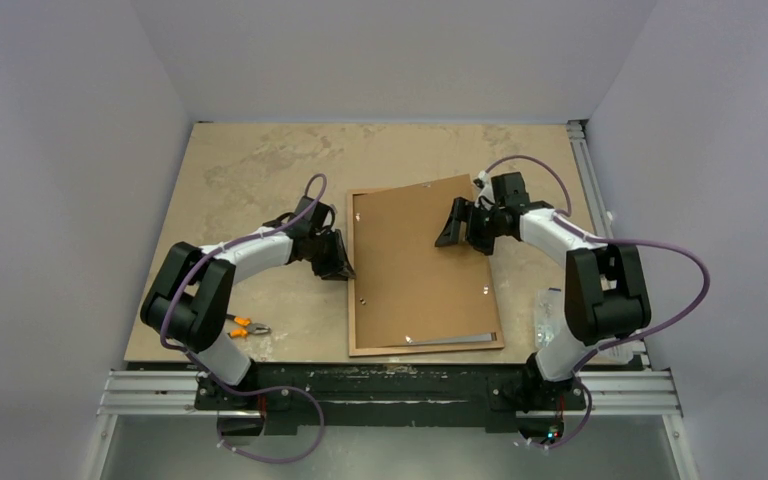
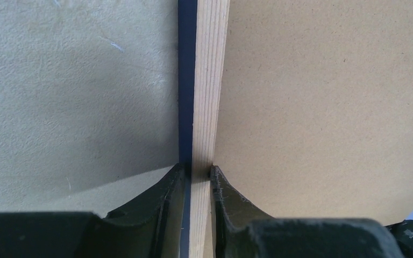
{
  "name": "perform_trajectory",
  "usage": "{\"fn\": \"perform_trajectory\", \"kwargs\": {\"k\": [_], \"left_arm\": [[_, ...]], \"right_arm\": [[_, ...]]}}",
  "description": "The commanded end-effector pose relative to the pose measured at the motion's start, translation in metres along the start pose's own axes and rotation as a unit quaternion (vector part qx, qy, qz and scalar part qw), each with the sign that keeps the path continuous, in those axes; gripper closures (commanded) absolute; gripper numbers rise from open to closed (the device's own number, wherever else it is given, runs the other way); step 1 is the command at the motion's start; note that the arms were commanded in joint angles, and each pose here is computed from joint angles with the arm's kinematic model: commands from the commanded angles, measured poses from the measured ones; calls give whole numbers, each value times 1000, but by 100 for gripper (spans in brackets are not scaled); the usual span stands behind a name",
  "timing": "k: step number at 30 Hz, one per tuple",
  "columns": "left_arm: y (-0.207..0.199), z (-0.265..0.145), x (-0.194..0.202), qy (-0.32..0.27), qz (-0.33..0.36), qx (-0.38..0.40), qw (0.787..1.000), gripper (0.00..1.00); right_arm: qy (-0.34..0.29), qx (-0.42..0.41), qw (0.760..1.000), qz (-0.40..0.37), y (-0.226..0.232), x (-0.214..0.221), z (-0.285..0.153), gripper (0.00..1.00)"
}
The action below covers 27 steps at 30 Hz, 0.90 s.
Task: Put the photo into the frame
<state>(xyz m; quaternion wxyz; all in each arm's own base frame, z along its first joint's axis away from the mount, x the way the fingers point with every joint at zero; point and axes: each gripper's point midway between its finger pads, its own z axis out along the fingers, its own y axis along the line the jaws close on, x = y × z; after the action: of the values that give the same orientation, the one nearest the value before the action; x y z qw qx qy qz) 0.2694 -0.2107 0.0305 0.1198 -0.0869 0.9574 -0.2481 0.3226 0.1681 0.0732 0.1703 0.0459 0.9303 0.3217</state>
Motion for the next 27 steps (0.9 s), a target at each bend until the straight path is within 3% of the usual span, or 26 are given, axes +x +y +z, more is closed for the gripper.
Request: {"fn": "perform_trajectory", "kwargs": {"k": [1,9,27], "left_arm": [[8,3,-7,-14,18,-20,1000,79],[10,1,-7,-14,20,-25,999,79],[15,0,-4,-13,21,-31,999,79]], "right_arm": [[5,32,999,-25,4,1,-1,26],[-5,108,993,-40,-10,-3,-14,23],[-45,180,981,-62,-23,-20,-30,19]]}}
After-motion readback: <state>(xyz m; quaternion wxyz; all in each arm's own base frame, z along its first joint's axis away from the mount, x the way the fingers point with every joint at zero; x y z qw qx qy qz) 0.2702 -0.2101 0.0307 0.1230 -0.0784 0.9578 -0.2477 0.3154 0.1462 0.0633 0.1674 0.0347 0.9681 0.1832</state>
